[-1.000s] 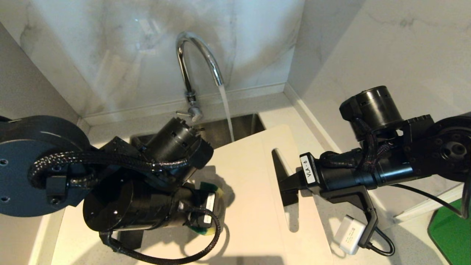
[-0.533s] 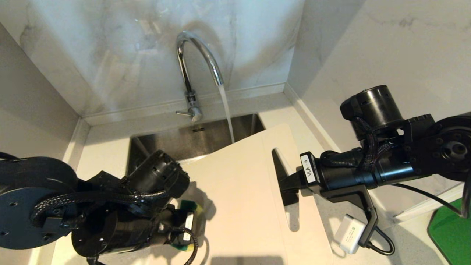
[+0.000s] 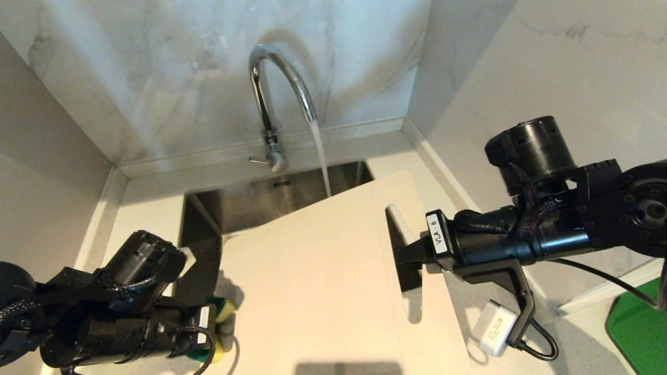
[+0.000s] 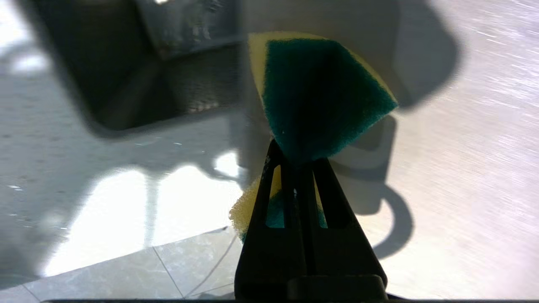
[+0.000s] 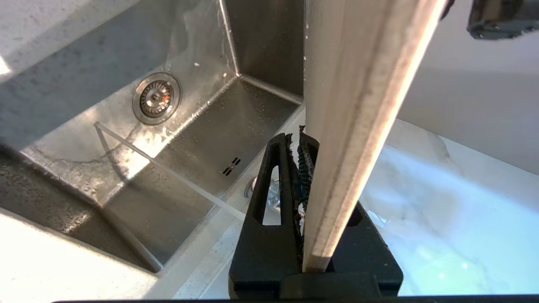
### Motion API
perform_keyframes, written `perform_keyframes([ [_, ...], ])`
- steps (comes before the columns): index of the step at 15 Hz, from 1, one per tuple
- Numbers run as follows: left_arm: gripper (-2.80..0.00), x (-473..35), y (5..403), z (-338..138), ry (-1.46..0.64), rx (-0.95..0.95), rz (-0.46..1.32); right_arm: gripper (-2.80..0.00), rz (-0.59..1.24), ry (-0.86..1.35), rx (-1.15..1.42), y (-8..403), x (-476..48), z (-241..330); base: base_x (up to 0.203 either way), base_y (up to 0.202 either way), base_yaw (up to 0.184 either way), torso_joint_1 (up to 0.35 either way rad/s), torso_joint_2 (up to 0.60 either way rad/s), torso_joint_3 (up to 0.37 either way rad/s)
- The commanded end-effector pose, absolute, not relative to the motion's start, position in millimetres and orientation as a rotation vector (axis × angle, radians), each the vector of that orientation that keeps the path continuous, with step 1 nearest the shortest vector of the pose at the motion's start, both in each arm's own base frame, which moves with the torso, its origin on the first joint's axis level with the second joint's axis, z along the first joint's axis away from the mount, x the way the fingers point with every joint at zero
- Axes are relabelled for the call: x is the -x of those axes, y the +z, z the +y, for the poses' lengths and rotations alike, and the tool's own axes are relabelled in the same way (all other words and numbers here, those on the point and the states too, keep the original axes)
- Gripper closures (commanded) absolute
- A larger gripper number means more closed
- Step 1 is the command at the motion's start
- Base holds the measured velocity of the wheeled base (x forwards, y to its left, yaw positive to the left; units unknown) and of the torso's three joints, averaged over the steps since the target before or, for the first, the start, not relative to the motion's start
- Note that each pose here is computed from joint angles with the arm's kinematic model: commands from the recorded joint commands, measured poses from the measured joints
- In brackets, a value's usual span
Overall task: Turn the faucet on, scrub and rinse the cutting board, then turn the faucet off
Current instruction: Scrub the cutting board underwater
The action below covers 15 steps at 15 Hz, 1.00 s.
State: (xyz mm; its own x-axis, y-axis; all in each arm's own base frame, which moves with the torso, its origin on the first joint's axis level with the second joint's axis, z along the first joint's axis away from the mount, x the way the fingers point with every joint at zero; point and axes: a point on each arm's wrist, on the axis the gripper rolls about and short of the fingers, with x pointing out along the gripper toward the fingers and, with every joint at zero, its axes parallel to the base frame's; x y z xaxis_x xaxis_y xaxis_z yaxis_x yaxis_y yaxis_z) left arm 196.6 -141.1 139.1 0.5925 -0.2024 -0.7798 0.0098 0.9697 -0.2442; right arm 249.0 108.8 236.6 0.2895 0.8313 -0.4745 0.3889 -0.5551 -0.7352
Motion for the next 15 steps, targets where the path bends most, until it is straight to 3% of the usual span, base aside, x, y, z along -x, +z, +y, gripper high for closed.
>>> perform_keyframes([
  [1,0.0,-192,137,-127,-0.092,0.242,0.924,0.0,-1.105,1.2,2.086,237,-248,108,0.0,0.0,0.0,0.0,0.0,0.0],
  [5,0.0,-190,159,-110,-0.111,0.313,0.853,0.0,-1.103,1.202,2.084,236,-247,108,0.0,0.0,0.0,0.0,0.0,0.0],
  [10,0.0,-194,230,-106,-0.18,0.354,0.729,0.0,-1.099,1.197,2.087,237,-249,107,0.0,0.0,0.0,0.0,0.0,0.0],
  [15,0.0,-164,285,-167,-0.422,0.305,0.768,0.0,-1.093,1.188,2.082,236,-251,108,0.0,0.0,0.0,0.0,0.0,0.0],
])
